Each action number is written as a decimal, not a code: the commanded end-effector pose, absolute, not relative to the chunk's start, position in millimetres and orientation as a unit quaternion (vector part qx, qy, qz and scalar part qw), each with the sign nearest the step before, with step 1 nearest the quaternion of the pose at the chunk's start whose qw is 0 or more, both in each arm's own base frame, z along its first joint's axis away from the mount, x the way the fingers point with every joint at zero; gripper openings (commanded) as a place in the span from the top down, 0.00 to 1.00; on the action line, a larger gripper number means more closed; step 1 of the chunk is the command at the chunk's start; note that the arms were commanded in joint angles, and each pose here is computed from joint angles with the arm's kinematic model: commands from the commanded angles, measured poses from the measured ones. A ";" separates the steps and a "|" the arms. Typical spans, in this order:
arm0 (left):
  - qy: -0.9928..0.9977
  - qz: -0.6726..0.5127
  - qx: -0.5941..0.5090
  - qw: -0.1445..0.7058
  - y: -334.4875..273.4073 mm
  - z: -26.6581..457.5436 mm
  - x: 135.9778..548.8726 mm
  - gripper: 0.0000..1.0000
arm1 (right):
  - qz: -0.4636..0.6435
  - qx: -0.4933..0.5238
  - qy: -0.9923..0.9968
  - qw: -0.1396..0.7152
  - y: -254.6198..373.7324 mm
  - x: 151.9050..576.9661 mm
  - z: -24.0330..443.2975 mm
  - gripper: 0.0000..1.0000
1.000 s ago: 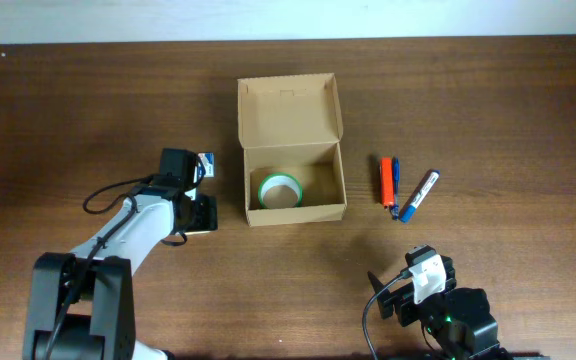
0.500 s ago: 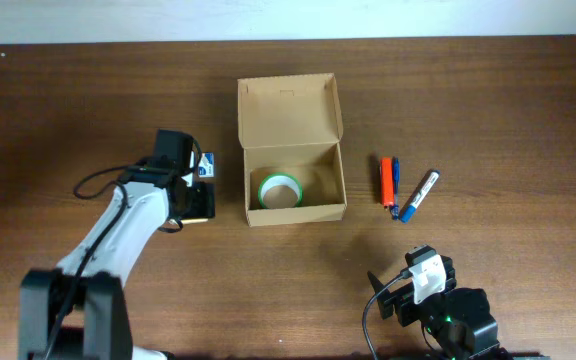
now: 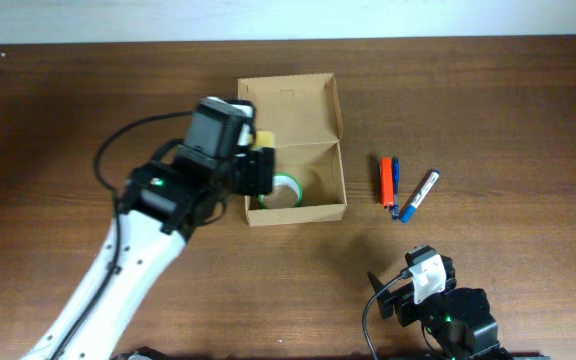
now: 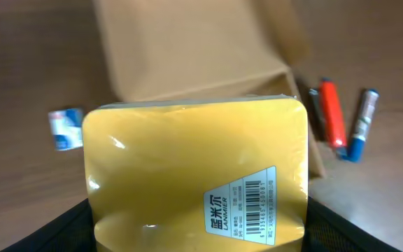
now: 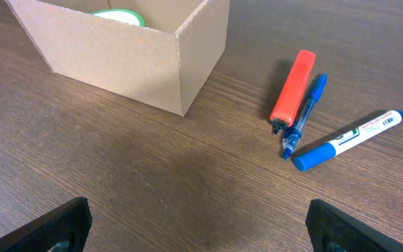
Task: Pack container
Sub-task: 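Carry the yellow pad with the left gripper into the box beside the tape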
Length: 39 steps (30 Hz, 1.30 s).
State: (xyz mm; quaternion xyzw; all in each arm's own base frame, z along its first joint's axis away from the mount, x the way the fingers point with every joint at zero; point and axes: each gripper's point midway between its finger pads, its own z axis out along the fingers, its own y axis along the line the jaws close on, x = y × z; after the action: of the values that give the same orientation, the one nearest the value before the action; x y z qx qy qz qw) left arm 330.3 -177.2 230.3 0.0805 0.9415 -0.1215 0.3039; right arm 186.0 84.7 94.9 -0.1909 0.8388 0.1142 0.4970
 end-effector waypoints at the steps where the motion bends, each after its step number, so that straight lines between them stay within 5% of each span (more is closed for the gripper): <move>1: 0.941 -0.153 0.086 0.289 -215.7 221.2 331.2 0.51 | 0.108 -0.189 0.839 0.499 82.5 187.3 93.7 0.01; 9: 0.953 -0.158 0.133 0.223 -302.7 167.3 328.3 0.51 | 0.108 -0.189 0.839 0.499 82.5 187.3 93.6 0.01; 39: 0.984 -0.078 0.052 0.152 -263.6 102.6 344.0 0.54 | 0.108 -0.189 0.839 0.499 82.5 187.3 93.6 0.01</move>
State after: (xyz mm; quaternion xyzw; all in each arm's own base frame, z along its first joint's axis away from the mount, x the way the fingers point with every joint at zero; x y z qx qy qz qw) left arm 333.1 -264.6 103.7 0.0544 0.9849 -0.0825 0.1423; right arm 186.0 84.7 94.9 -0.1908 0.8388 0.1143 0.4969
